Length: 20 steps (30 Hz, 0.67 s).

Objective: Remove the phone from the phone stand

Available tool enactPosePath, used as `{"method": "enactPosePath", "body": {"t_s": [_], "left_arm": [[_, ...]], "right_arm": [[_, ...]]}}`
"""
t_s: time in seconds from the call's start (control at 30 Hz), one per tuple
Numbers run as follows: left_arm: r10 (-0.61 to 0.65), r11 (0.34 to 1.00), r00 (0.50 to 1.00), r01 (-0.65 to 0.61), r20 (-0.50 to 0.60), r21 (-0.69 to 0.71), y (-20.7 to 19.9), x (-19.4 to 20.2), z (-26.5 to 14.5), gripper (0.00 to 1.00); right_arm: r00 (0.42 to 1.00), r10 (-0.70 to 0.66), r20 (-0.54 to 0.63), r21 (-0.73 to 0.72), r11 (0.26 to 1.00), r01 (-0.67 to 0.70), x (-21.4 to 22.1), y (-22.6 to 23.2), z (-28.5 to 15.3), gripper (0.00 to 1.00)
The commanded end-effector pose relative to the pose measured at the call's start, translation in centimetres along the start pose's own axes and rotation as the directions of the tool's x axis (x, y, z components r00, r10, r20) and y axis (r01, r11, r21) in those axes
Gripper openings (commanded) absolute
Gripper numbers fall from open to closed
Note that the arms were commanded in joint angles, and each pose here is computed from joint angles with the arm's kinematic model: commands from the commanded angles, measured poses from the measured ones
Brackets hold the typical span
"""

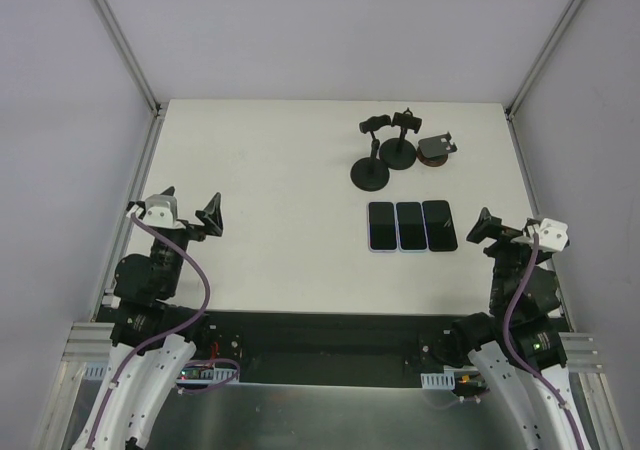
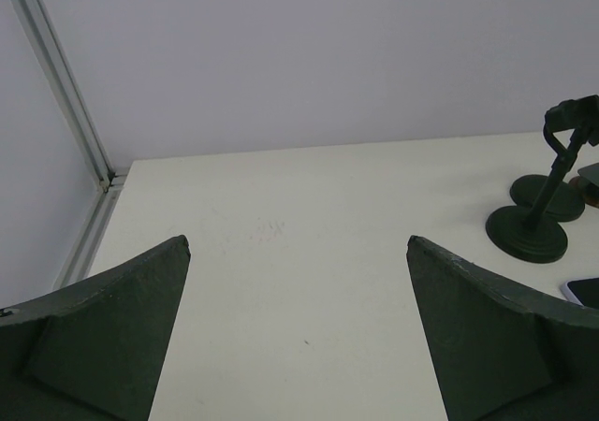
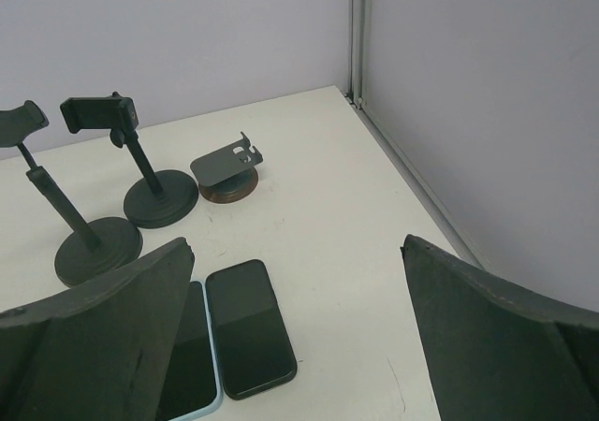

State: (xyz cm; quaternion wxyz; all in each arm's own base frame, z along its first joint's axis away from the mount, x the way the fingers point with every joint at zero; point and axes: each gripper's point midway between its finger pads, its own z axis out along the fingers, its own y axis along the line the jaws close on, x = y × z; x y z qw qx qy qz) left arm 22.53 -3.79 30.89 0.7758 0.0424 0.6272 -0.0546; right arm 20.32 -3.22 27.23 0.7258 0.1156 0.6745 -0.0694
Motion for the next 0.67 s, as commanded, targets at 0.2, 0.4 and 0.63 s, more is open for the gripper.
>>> {"method": "enactPosePath", "body": {"t_s": [0.2, 0.4, 0.63], "left_arm": [[0.002, 1.000, 0.999, -0.001, 0.036, -0.008, 0.18, -1.10, 0.51, 0.99], [0.004, 1.000, 0.999, -0.003, 0.033, -0.020, 0.40, -1.01, 0.53, 0.99], [-0.003, 1.000, 1.000, 0.003, 0.024, -0.013, 0.27, -0.79, 0.68, 0.99]], "right_arm": [[0.998, 0.022, 0.063, -0.018, 1.000, -0.021, -1.53, 0.32, 0.13, 0.96], [0.998, 0.019, 0.061, -0.021, 1.000, -0.018, -1.47, 0.47, 0.28, 0.96], [0.998, 0.018, 0.066, -0.012, 1.000, -0.017, -1.50, 0.22, 0.19, 0.96]]}}
